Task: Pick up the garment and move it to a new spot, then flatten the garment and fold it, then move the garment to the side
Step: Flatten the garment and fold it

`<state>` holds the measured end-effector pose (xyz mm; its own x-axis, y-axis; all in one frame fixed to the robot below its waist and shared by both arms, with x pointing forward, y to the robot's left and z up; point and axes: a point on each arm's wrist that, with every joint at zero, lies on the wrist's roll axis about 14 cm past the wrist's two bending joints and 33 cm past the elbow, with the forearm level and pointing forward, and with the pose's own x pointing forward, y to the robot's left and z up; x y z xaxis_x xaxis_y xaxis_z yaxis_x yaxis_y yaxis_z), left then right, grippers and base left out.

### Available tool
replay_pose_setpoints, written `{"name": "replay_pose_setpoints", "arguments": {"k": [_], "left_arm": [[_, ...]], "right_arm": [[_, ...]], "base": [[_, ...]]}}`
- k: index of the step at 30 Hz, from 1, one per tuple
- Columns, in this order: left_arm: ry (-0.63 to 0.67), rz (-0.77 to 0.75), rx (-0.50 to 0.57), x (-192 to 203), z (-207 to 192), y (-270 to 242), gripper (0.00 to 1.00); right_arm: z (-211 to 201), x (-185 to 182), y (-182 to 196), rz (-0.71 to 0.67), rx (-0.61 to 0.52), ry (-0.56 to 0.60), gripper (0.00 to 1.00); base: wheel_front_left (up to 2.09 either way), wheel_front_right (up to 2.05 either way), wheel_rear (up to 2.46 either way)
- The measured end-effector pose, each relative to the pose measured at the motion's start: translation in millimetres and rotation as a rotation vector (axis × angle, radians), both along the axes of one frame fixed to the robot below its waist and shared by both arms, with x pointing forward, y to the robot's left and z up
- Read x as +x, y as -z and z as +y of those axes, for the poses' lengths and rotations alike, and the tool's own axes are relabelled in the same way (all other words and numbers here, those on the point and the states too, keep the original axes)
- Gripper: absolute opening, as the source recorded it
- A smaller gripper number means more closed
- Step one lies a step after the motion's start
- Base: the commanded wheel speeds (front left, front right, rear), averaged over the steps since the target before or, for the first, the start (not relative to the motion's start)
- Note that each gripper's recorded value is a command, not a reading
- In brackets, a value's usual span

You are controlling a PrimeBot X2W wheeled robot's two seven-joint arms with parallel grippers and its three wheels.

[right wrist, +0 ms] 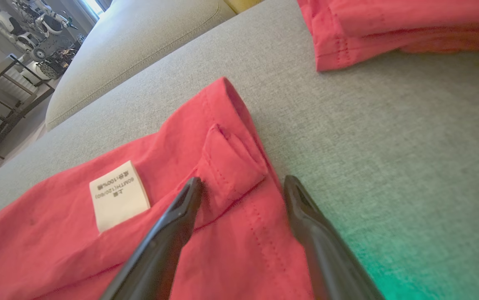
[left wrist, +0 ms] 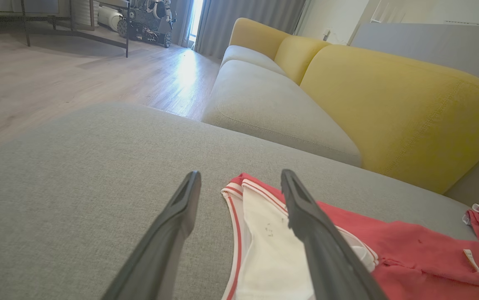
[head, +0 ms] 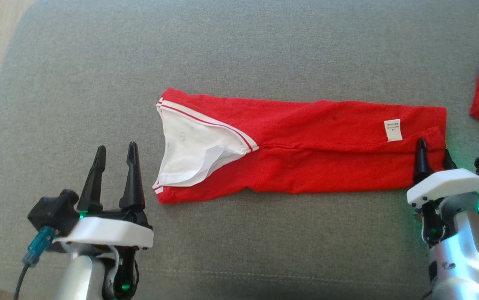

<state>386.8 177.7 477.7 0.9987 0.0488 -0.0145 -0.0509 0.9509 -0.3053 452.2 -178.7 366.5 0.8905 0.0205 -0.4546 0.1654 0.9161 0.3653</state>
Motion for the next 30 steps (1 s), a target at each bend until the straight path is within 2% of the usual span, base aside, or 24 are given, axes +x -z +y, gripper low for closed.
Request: {"name": "replay_pose_setpoints", "arguments": {"k": [7,8,9,14,17,30], "left_arm": [[0.008,-0.005,-0.003,1,-3,-1,1.00],[0.011,-0.007,-0.003,1,-4,-2,1.00],[0.012,-0.009,-0.004,2,-4,-3,1.00],[0.015,-0.016,-0.004,2,-6,-5,1.00],[0.017,-0.023,-0.005,3,-7,-7,1.00],[0.021,-0.048,-0.016,4,-9,-16,1.00]], "right_arm": [[-1,0,3,0.027,-0.006,-0.004,1.00],[1,0,4,0.044,-0.006,-0.017,0.41],[1,0,4,0.048,-0.009,-0.025,0.00],[13,-3,3,0.056,-0.041,-0.105,0.00],[-1,-5,1,0.053,-0.079,-0.099,0.00],[-96,-12,-23,0.023,-0.248,0.071,0.00]], "base": [[0.00,0.00,0.00],[0.00,0.00,0.00],[0.00,0.00,0.00],[0.00,0.00,0.00],[0.00,0.00,0.00],[0.00,0.00,0.00]]}}
